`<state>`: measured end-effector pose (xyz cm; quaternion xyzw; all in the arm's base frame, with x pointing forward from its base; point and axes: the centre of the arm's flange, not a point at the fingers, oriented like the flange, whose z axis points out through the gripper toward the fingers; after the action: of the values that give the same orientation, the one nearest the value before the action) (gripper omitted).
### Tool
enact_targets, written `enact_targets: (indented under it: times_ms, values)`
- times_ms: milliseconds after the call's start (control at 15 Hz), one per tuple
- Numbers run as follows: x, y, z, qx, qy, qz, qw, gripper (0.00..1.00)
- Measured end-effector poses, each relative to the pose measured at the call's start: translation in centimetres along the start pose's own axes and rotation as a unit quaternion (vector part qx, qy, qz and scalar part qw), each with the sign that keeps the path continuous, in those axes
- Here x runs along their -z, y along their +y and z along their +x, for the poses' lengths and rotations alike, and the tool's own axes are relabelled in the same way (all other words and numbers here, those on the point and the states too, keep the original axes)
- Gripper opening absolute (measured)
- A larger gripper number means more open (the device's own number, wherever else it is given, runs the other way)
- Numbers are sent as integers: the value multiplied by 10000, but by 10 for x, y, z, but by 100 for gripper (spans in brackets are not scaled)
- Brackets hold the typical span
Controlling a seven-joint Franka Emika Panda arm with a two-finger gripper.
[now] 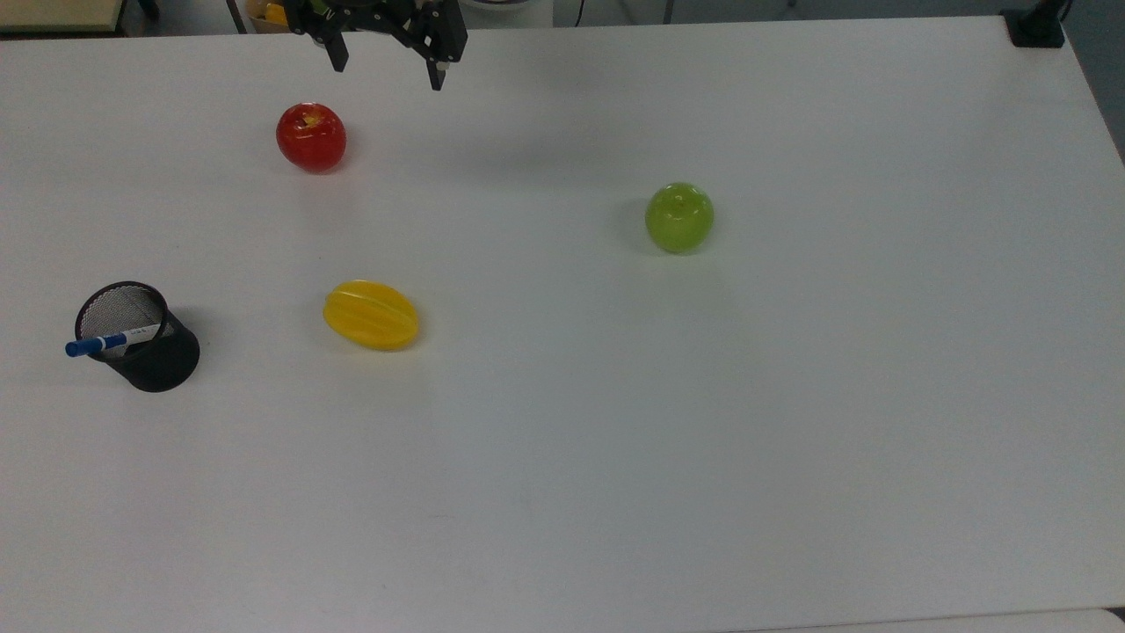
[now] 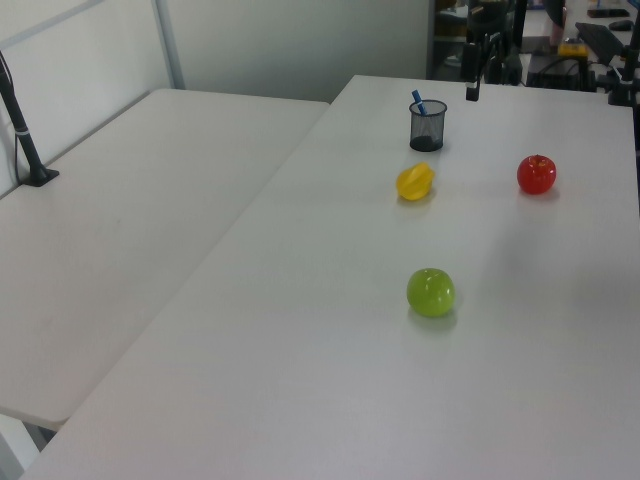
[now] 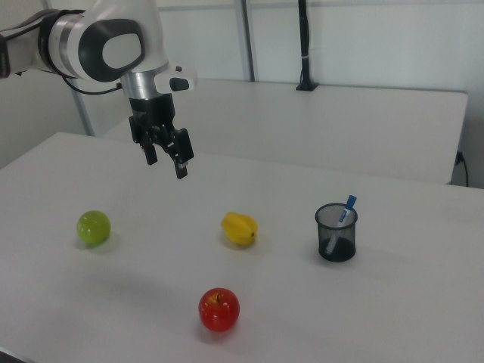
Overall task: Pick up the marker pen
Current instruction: 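Move the gripper over the black mesh pen cup and lower it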
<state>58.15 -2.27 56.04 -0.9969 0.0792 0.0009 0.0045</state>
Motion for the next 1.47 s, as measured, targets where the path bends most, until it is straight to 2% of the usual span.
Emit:
enact_targets:
  times_ms: [200, 534, 801, 1001, 1268, 1469]
  values:
    - [0, 2, 0, -13, 1, -8, 10000, 100]
    - [-6, 8, 11, -11, 178, -190, 9997, 100]
    - [-21, 46, 46, -334, 873, -171, 9955, 100]
    - [-41, 85, 75, -622, 1504, -219, 9864, 100]
    - [-97, 146, 114, -978, 2308, -372, 9674, 100]
    - [-115, 170, 130, -1081, 2748, -447, 9544, 100]
